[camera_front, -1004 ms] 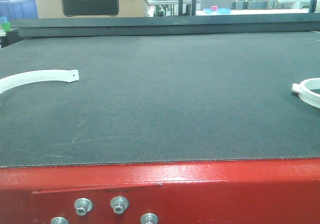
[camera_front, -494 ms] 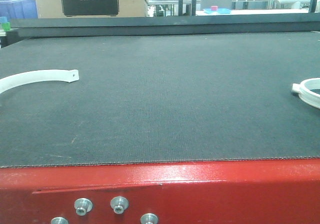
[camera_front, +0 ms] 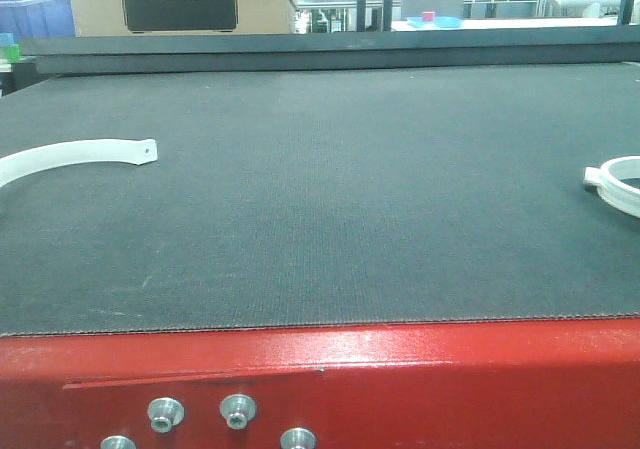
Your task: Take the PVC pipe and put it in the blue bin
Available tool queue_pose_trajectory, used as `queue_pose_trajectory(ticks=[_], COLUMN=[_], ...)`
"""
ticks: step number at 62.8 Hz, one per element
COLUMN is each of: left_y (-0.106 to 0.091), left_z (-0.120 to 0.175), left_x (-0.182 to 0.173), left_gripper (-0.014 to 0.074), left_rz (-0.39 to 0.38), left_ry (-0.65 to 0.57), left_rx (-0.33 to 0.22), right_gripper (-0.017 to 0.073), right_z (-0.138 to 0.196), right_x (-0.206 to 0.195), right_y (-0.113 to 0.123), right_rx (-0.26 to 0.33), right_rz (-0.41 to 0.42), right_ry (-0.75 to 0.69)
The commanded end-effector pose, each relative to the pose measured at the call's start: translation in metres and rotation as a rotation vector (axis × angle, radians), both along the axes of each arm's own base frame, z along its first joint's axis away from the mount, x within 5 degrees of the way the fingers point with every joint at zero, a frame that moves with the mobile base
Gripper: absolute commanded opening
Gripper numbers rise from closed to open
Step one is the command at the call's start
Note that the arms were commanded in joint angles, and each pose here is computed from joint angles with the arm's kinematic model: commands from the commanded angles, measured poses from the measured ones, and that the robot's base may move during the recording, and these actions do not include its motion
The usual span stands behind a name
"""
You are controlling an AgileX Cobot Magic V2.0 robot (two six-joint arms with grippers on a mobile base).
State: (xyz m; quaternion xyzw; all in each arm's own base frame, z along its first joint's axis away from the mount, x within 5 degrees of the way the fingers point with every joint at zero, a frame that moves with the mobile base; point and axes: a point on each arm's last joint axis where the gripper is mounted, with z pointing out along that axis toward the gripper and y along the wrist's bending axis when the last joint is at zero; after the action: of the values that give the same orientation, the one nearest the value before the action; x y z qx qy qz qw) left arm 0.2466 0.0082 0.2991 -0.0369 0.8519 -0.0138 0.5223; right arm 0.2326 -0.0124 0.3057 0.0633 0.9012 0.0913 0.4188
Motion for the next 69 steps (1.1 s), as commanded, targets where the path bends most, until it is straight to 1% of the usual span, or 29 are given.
queue_pose_trajectory(ticks=[1,6,9,15,18,22,28,35,40,44,47,51,59,64,69], left_y=[0.001,0.001,0.001,0.001,0.002,0.003,0.003,0.004,0.004,0.004,0.004,0.004,0.004,0.004,0.004], left_z=[-0.002,-0.006,-0.007,-0.009,-0.010,-0.012,-0.014,-0.016,-0.019,-0.022,-0.024,-0.025,-0.026,-0.026,-0.025], left_x=[0.006,0.012,0.016,0.023,0.026,0.031,0.039,0.045,0.048,0.050,0.051,0.052,0.052,0.052,0.052], left_gripper=[-0.0095,-0.0033,0.0016,0.0104,0.0141,0.0181,0.0217,0.0225,0.0225,0.0225,0.0225,0.0225,0.0225,0.0225,0.0225], left_rz=[0.005,0.005,0.006,0.008,0.010,0.012,0.012,0.012,0.012,0.012,0.012,0.012,0.014,0.015,0.015], left_ry=[0.008,0.026,0.030,0.030,0.033,0.042,0.051,0.058,0.069,0.080,0.085,0.091,0.093,0.088,0.082], left_rx=[-0.009,-0.010,-0.010,-0.009,-0.009,-0.009,-0.010,-0.010,-0.010,-0.011,-0.011,-0.011,-0.013,-0.012,-0.012], right_gripper=[-0.0062,0.0040,0.0134,0.0265,0.0315,0.0354,0.0362,0.0361,0.0361,0.0361,0.0361,0.0361,0.0361,0.0361,0.0361], right_z=[-0.002,-0.006,-0.008,-0.011,-0.012,-0.015,-0.022,-0.034,-0.043,-0.050,-0.053,-0.055,-0.058,-0.061,-0.063], right_x=[0.008,0.012,0.014,0.019,0.022,0.026,0.032,0.039,0.044,0.048,0.052,0.059,0.073,0.080,0.086], right_y=[-0.001,-0.002,-0.003,-0.005,-0.006,-0.007,-0.009,-0.009,-0.007,-0.006,-0.004,-0.002,-0.001,-0.002,-0.002], right_rx=[-0.029,-0.029,-0.030,-0.035,-0.038,-0.042,-0.046,-0.054,-0.074,-0.078,-0.085,-0.099,-0.107,-0.125,-0.122], right_rz=[0.024,0.021,0.015,0.003,-0.006,-0.016,-0.020,-0.005,0.028,0.045,0.073,0.103,0.137,0.169,0.181], right_ry=[0.007,0.016,0.015,0.007,-0.001,-0.005,0.010,0.052,0.084,0.110,0.132,0.144,0.171,0.207,0.229])
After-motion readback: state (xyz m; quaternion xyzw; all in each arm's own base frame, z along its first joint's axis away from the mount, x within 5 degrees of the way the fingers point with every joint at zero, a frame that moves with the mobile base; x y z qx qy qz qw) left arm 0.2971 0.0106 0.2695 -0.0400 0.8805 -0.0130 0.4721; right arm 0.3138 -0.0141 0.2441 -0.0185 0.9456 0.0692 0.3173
